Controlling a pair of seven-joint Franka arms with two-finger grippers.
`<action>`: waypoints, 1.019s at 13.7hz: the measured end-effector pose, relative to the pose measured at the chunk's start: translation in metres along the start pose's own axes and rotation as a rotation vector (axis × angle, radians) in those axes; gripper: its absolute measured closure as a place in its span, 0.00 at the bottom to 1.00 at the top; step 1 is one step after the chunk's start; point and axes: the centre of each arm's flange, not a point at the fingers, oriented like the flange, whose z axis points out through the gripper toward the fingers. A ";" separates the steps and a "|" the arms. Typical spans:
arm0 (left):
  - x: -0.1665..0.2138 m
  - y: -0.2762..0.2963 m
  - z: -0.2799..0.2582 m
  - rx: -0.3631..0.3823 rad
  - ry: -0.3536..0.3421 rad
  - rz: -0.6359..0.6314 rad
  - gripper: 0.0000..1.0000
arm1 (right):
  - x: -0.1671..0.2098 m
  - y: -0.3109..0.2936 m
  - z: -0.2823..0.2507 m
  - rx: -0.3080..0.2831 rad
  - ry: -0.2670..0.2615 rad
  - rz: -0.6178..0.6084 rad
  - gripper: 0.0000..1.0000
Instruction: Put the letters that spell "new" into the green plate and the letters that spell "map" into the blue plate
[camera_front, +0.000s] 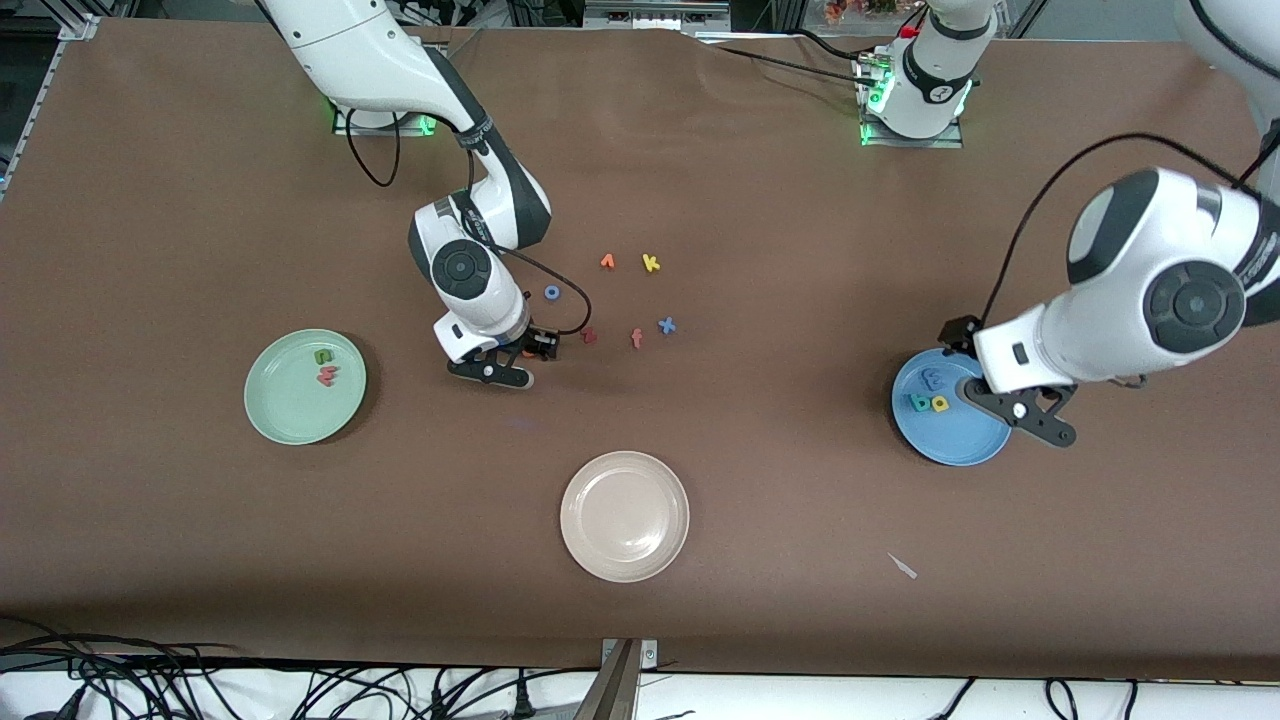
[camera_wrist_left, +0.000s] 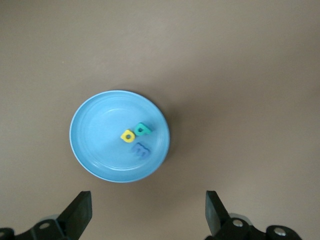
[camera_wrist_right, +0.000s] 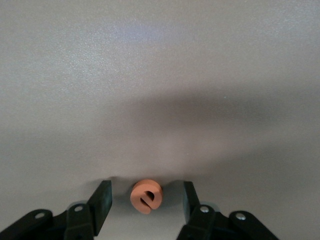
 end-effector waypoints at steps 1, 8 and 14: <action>-0.001 0.014 -0.020 0.006 0.014 -0.015 0.00 | 0.000 0.000 0.000 0.000 0.000 0.000 0.40; -0.021 0.003 -0.090 0.012 0.036 -0.092 0.00 | -0.006 -0.005 0.004 -0.005 -0.005 -0.014 0.56; -0.051 -0.016 -0.123 -0.070 0.080 -0.239 0.00 | -0.005 -0.004 0.003 -0.005 -0.003 -0.013 0.70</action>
